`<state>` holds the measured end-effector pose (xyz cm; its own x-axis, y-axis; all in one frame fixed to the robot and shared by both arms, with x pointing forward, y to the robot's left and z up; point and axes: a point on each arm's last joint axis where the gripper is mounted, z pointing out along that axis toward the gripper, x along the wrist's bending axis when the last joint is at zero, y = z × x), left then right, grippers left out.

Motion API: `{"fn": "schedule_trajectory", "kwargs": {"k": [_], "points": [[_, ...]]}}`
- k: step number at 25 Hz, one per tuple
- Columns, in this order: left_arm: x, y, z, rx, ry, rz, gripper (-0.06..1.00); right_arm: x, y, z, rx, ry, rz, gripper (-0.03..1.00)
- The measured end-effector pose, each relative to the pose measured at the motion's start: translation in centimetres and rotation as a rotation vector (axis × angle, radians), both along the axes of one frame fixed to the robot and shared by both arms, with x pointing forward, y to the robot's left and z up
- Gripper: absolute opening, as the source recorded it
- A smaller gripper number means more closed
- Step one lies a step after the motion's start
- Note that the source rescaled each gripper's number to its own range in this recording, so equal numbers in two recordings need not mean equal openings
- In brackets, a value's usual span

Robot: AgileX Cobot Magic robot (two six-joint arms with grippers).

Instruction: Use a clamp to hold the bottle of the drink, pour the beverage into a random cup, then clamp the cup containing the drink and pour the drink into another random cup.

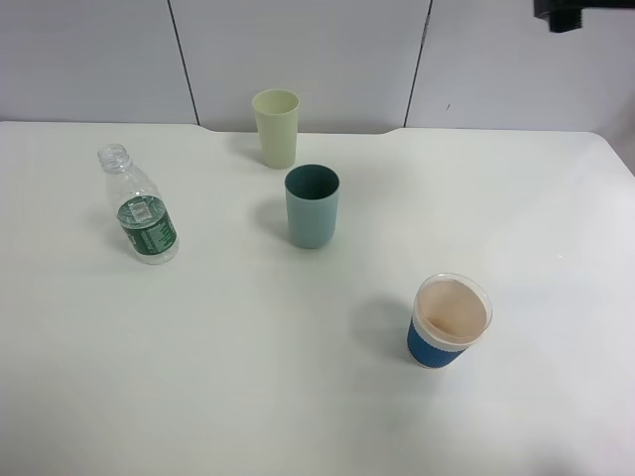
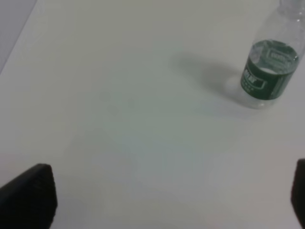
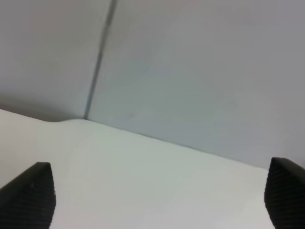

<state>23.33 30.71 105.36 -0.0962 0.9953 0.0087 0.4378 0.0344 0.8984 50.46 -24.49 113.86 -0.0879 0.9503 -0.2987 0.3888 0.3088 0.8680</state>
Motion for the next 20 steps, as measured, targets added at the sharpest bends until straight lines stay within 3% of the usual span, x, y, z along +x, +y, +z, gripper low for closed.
{"fn": "schedule_trajectory", "kwargs": {"k": [4,12,20], "points": [[0.0,0.0,0.0,0.000,0.000,0.000,1.00,-2.6,-2.0,1.8,0.039,0.004,-0.039,0.63],[0.0,0.0,0.0,0.000,0.000,0.000,1.00,-10.4,-6.1,5.9,0.084,-0.097,-0.162,0.63],[0.0,0.0,0.0,0.000,0.000,0.000,1.00,-18.9,-7.7,6.6,0.088,-0.083,-0.265,0.63]]}}
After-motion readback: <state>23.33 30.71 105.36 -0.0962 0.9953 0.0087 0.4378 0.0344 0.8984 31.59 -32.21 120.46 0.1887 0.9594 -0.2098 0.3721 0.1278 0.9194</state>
